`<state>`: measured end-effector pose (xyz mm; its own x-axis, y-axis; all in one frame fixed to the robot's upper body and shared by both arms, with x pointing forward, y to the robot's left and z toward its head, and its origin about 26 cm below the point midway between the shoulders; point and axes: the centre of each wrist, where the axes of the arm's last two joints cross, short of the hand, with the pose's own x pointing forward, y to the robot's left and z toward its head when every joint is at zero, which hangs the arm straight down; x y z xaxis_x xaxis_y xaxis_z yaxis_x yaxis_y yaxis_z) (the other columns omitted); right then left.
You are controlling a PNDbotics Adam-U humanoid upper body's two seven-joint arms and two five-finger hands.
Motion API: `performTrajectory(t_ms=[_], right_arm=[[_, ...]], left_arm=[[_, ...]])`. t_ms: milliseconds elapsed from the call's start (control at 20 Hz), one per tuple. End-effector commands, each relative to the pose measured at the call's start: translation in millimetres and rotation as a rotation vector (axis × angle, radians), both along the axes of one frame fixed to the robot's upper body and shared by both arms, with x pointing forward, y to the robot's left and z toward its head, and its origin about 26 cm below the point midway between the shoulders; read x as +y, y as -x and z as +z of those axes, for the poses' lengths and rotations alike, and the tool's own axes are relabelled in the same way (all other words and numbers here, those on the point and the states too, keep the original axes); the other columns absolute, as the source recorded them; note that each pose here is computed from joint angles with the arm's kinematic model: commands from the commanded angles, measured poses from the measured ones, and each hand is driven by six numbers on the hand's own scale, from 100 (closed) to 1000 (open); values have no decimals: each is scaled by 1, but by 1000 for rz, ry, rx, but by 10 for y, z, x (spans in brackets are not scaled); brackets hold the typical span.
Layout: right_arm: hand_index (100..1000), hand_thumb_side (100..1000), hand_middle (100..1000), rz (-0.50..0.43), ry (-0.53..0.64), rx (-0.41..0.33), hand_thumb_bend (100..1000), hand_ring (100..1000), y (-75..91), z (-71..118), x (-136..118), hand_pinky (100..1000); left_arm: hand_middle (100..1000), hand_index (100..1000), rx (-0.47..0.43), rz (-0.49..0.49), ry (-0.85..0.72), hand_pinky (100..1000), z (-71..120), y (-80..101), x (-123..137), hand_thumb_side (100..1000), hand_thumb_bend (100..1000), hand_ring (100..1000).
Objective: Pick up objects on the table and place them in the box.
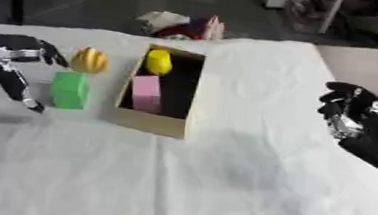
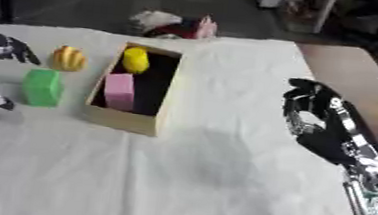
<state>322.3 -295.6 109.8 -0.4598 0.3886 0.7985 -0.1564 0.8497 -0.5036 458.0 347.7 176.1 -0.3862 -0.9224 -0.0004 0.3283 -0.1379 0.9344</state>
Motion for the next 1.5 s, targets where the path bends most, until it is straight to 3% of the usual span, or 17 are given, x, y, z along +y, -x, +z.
performTrajectory(t_ms=[50,300,500,750,900,1200,1500], right_arm=[[829,369,644,7,1,-14,113,630,-17,61,5,723],[827,373,641,19,-10,-14,108,628,-30,62,54,722],[825,378,639,29,-15,-14,101,627,-40,66,87,721],[823,384,637,18,-22,-5,100,626,-34,35,80,720],[820,386,635,9,-25,-3,100,625,-32,26,74,720],[818,391,634,5,-21,0,100,625,-31,22,76,719],[818,390,633,-8,-37,-5,100,624,-24,17,86,719]], left_arm=[[812,875,-84,35,16,822,123,-43,32,172,657,828],[793,859,-41,73,32,812,-4,-78,44,158,609,811],[761,834,-63,110,69,790,-55,-89,72,148,534,768],[544,688,-168,124,145,708,-78,-82,77,103,470,575],[460,626,-252,107,205,671,64,-69,45,106,477,496],[477,641,-329,-52,227,688,595,-3,-275,127,494,515],[497,659,-251,-284,256,700,694,8,-892,125,490,536]])
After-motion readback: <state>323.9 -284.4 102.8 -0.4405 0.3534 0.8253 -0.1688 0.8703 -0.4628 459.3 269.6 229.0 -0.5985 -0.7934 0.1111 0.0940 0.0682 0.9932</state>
